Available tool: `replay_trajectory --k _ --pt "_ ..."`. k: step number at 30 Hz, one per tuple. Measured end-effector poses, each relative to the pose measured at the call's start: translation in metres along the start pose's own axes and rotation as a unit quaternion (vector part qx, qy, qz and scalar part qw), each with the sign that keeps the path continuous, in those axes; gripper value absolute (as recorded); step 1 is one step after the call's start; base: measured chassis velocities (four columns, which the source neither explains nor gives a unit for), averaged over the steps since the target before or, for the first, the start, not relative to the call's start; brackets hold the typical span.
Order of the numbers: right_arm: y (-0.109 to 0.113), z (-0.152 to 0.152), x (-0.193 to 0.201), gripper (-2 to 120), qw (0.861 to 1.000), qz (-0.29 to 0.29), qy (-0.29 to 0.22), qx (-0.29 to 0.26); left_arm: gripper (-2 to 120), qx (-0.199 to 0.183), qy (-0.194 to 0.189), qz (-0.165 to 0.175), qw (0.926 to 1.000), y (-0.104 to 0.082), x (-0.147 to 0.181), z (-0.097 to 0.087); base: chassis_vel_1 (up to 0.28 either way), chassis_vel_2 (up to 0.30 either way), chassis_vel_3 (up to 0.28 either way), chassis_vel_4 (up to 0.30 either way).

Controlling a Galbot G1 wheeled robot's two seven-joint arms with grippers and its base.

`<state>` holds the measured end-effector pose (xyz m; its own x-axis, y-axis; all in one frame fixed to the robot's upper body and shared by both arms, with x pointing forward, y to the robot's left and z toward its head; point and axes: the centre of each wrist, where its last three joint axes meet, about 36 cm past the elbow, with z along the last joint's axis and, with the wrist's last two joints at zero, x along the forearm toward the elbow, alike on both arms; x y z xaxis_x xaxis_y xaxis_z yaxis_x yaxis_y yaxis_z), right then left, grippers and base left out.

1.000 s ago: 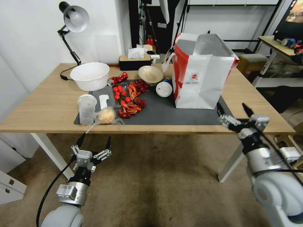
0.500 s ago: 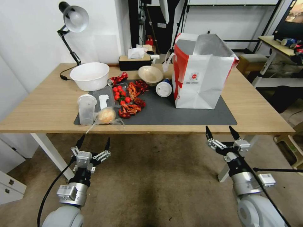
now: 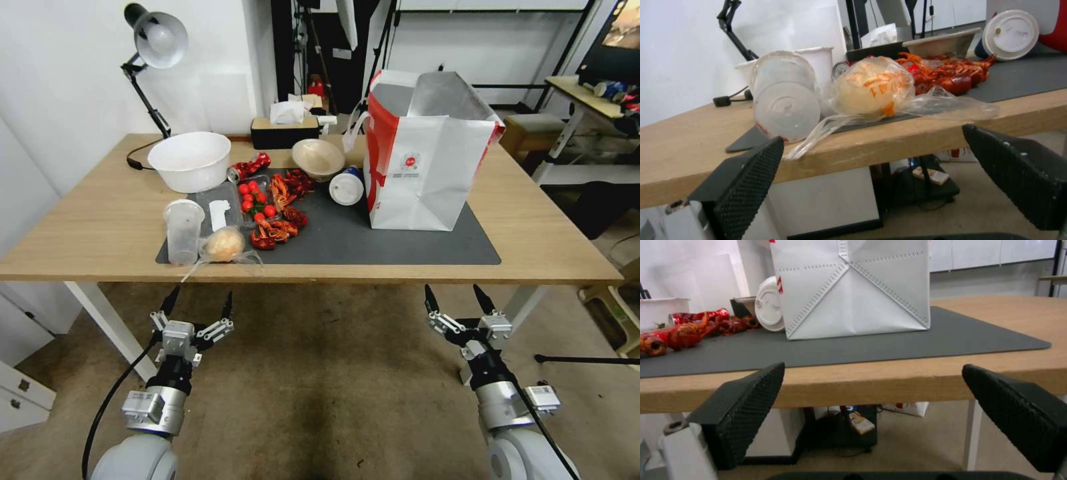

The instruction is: Pick up the food delivery bag from the floor and place it on the table.

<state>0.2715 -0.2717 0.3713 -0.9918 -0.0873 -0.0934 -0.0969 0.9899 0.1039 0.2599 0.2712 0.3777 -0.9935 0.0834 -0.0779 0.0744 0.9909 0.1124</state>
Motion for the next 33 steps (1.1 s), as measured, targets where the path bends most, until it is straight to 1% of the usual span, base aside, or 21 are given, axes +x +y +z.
replay_trajectory --k 33 --pt "-0.0014 0.0018 0.0015 100 1.000 -0.001 0.000 -0.001 100 -0.002 0.000 -0.003 1.0000 0.0000 -0.0002 0.0015 0.000 0.000 0.000 0.000"
